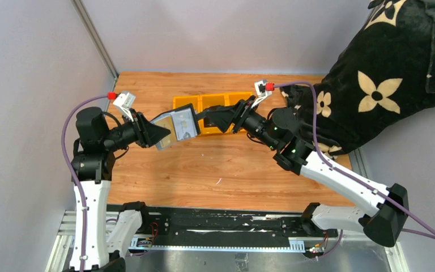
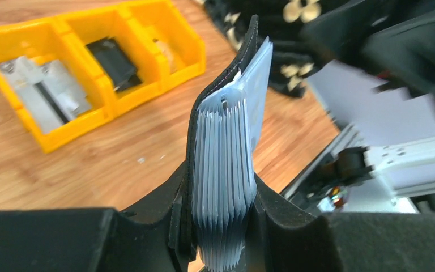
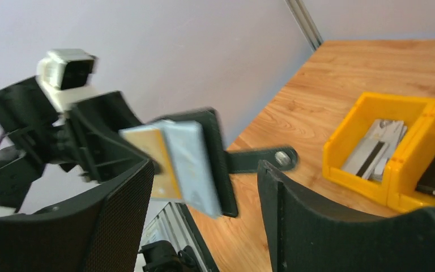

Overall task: Take the credit cards out of the card holder
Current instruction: Remove the credit card from the card holder.

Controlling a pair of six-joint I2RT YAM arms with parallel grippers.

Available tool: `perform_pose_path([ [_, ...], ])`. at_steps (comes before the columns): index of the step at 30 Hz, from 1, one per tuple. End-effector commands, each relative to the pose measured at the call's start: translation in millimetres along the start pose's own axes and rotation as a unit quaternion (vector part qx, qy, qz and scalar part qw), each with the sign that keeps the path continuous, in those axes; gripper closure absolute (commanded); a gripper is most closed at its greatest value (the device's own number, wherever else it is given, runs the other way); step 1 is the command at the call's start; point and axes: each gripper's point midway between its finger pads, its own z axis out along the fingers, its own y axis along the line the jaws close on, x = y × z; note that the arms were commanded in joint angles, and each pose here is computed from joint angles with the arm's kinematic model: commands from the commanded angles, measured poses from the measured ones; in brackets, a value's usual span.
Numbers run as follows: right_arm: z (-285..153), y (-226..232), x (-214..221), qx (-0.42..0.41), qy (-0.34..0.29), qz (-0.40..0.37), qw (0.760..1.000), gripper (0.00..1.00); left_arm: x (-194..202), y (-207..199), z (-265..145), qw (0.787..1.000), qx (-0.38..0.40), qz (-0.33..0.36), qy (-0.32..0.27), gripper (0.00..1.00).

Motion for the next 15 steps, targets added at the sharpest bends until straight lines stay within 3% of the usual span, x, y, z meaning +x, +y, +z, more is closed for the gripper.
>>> perform_pose_path([
  [1,-14.1,29.3,-11.5,-0.032,0.062,-0.054,0.996,0.31,42.1,42.1,-8.3,0.99,-0.069,0.057,0.11,0.99],
  [10,0.1,73.4,70.2,-0.187,0.223,0.06,0.955,0.35,49.9,31.8,-4.7,0.99,-0.023,0.031,0.137,0.97],
  [15,0.1,73.8,101.9,-0.219,0.257,0.108,0.935,0.39,50.4,4.2,-7.6,0.99,0.044,0.024,0.134,0.97],
])
